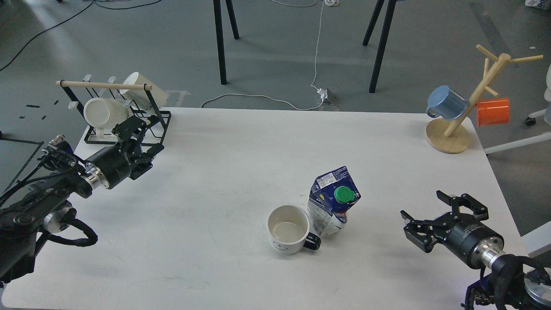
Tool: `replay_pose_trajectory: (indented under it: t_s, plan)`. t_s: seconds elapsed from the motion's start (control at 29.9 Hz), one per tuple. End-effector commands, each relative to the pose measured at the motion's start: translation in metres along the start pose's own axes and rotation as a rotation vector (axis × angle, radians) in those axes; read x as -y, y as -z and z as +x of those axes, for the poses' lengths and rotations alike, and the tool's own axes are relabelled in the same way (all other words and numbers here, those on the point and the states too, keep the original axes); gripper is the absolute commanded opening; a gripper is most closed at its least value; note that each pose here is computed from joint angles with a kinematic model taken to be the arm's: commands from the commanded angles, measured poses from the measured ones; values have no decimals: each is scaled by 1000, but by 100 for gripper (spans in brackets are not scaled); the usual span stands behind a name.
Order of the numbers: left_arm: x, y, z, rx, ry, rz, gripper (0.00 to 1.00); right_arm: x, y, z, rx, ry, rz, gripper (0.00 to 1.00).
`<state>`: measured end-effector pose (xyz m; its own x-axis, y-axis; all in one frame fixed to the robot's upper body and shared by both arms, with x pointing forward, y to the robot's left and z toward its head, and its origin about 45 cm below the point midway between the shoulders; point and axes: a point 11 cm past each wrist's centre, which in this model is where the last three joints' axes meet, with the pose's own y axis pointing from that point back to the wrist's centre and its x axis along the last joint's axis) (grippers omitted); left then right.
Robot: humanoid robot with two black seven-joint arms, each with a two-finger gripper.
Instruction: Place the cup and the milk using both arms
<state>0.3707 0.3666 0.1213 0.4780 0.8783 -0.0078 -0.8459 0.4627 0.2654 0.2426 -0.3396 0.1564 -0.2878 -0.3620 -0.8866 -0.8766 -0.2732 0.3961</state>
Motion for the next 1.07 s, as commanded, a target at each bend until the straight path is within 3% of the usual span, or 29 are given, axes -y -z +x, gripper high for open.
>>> replay_pose_trajectory:
  t_s: [0.0,0.13,0.23,0.53,1.04]
  plan:
    - [-2,-1,3,4,-4,2,93,5,33,-33,-78,247,30,96]
    - [-3,-1,4,6,-7,2,93,20,50,-78,-240,447,-3,96]
    - [-3,-1,4,4,-8,1,93,36,49,-89,-337,475,-38,96]
    - [-3,-3,6,5,-13,-3,93,80,44,-78,-421,405,-85,96]
    - [-3,-4,7,3,-15,-5,93,93,24,-70,-367,408,-97,96]
